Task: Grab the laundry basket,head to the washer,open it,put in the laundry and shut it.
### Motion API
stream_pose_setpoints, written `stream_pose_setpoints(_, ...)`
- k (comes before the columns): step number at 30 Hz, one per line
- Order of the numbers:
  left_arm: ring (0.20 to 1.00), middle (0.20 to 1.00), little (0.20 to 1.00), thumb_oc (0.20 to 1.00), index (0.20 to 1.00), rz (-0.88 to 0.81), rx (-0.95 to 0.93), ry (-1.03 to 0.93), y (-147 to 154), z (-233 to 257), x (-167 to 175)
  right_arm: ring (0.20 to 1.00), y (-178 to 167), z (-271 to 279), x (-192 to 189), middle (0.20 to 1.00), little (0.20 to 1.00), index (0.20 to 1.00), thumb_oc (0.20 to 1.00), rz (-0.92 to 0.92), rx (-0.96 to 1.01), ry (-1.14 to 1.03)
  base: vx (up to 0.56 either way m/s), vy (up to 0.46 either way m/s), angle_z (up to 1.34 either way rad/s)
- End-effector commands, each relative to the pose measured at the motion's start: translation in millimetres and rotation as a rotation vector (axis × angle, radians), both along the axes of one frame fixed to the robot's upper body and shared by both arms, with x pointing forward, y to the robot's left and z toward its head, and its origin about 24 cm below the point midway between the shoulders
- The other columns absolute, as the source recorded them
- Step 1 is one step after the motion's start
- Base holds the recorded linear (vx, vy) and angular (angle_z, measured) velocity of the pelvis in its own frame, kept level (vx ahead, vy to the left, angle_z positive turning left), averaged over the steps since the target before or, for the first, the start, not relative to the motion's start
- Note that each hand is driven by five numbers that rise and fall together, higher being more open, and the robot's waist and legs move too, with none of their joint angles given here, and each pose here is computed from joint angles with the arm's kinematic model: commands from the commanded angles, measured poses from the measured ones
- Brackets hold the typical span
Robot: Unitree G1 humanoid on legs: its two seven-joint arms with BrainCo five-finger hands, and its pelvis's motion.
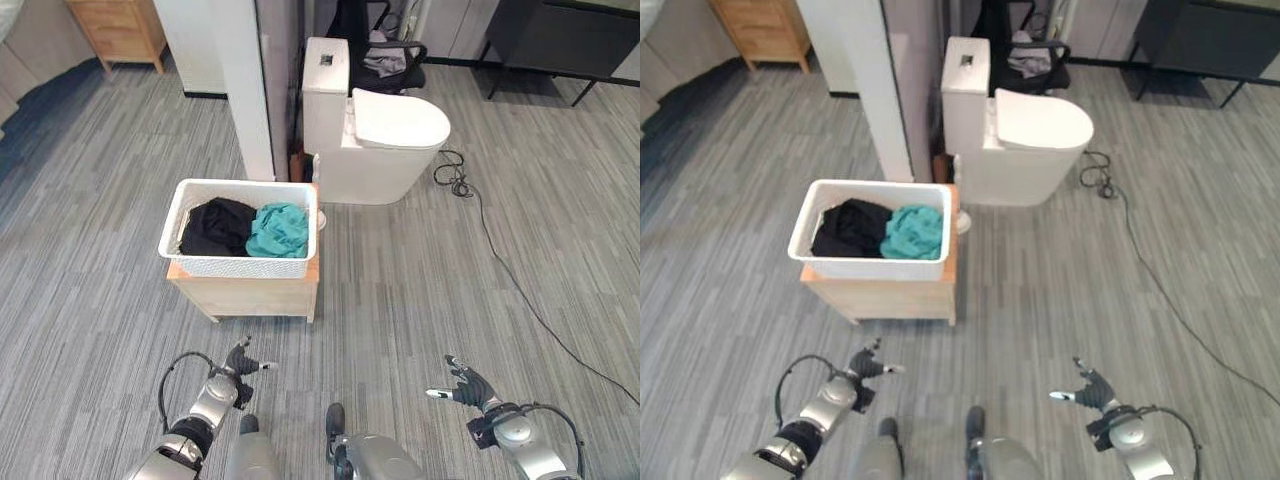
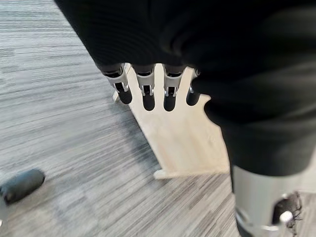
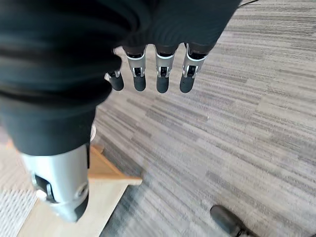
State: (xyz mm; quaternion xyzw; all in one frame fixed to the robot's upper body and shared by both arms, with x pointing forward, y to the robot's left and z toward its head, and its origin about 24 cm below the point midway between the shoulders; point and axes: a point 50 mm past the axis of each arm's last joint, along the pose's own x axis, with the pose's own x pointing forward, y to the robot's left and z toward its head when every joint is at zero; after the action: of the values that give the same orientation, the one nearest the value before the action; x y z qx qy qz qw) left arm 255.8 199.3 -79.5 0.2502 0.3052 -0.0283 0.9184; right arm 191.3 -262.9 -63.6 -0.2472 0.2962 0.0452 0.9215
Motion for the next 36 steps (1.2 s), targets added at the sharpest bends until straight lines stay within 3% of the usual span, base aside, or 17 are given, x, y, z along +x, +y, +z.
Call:
stream_pose_setpoints(1, 1.000, 1.000, 1.000, 1.000, 1.000, 0.005, 0.085, -0.097, 24.8, 17.6, 5.4, 1.000, 9.6, 9.7, 4.7, 1.000, 1.000, 1.000, 1.000, 0.036, 0.026, -0.065, -0.03, 0.505, 0.00)
stream_pose_setpoints(11, 1.000, 1.000, 1.000, 1.000, 1.000, 0.113, 0.097, -0.033, 62.1, 6.9, -30.0, 1.000, 29.5, 7.6, 4.3, 1.000, 1.000, 1.000, 1.000, 0.124, 0.099, -0.055, 0.02, 0.224, -0.24)
stream_pose_setpoints(25, 1.000, 1.000, 1.000, 1.000, 1.000, -0.013, 0.023, -0.034, 16.9, 1.0, -20.8, 1.000, 18.1, 14.9, -0.7, 1.000, 1.000, 1.000, 1.000, 0.136, 0.040, -0.068, 0.06, -0.016, 0.11)
stream_pose_setpoints(36, 1.000, 1.000, 1.000, 1.000, 1.000, -0.009, 0.067, -0.059, 21.9, 10.1, -5.1, 1.000, 5.0, 25.1, -4.3, 1.000, 1.000, 1.000, 1.000, 0.135, -0.033, -0.097, 0.12, 0.044, 0.23)
